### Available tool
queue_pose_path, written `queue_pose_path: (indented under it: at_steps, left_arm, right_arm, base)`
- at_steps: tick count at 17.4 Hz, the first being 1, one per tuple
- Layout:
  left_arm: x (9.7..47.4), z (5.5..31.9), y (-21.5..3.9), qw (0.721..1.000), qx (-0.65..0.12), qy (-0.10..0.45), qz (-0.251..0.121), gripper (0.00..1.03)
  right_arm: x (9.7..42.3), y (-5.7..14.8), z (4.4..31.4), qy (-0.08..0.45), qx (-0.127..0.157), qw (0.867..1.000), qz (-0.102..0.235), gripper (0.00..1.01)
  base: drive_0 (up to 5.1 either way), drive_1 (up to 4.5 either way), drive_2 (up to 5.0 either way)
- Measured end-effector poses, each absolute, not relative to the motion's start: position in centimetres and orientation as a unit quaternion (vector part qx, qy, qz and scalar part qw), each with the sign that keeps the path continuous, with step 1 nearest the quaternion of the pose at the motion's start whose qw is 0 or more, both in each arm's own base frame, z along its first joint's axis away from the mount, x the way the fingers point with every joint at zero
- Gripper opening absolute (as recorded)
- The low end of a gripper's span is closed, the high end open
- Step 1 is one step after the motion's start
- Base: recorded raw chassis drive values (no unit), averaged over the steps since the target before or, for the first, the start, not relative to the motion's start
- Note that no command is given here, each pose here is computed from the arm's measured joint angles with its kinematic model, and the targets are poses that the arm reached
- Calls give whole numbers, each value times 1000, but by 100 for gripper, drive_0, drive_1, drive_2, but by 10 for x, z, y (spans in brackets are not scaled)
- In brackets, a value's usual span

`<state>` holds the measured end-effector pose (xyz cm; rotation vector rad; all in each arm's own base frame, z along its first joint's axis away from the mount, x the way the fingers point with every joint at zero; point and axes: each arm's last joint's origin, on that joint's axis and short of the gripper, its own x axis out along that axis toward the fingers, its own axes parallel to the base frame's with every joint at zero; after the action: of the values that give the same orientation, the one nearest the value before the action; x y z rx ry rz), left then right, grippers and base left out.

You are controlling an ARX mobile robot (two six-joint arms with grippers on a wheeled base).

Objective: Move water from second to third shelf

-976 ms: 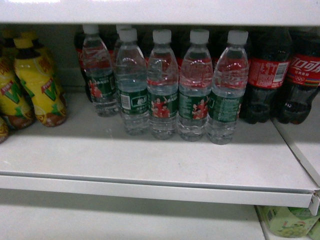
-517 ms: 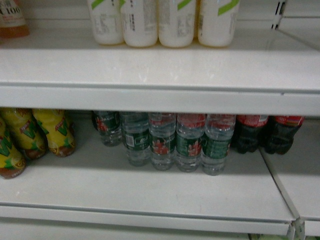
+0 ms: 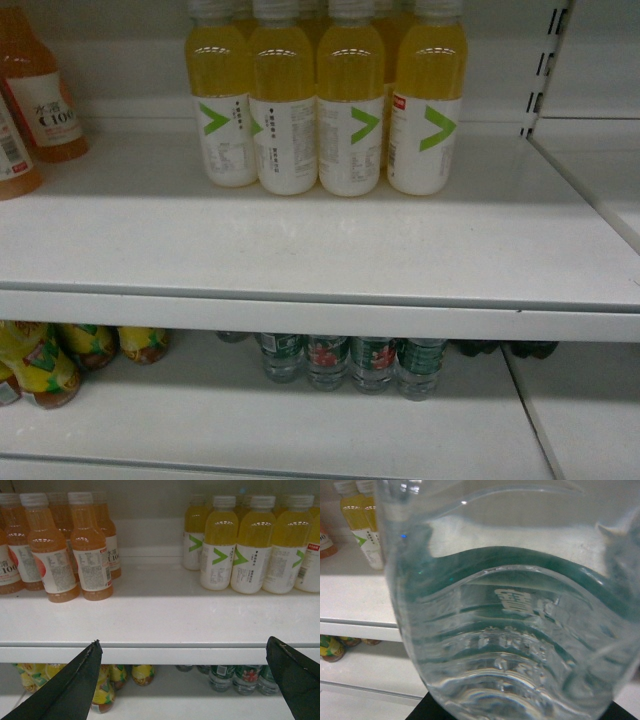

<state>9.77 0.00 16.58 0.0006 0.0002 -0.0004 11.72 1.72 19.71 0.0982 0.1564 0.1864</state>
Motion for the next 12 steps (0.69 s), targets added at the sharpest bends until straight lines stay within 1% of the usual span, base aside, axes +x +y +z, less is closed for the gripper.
queue_pose_path:
  at_steps: [7,10,12]
  left_arm:
    - [98,166,0,1000,0,1,0,98]
    - [98,166,0,1000,0,1,0,98]
    - [98,166,0,1000,0,1,0,98]
  right_arm:
    - [117,17,197,80,49,991,93,37]
    - [117,17,197,80,48,992,86,37]
    - [117,17,197,80,48,992,89,37]
  base:
    - [0,0,0]
    - [-482,248,248]
    - [-477,268,268]
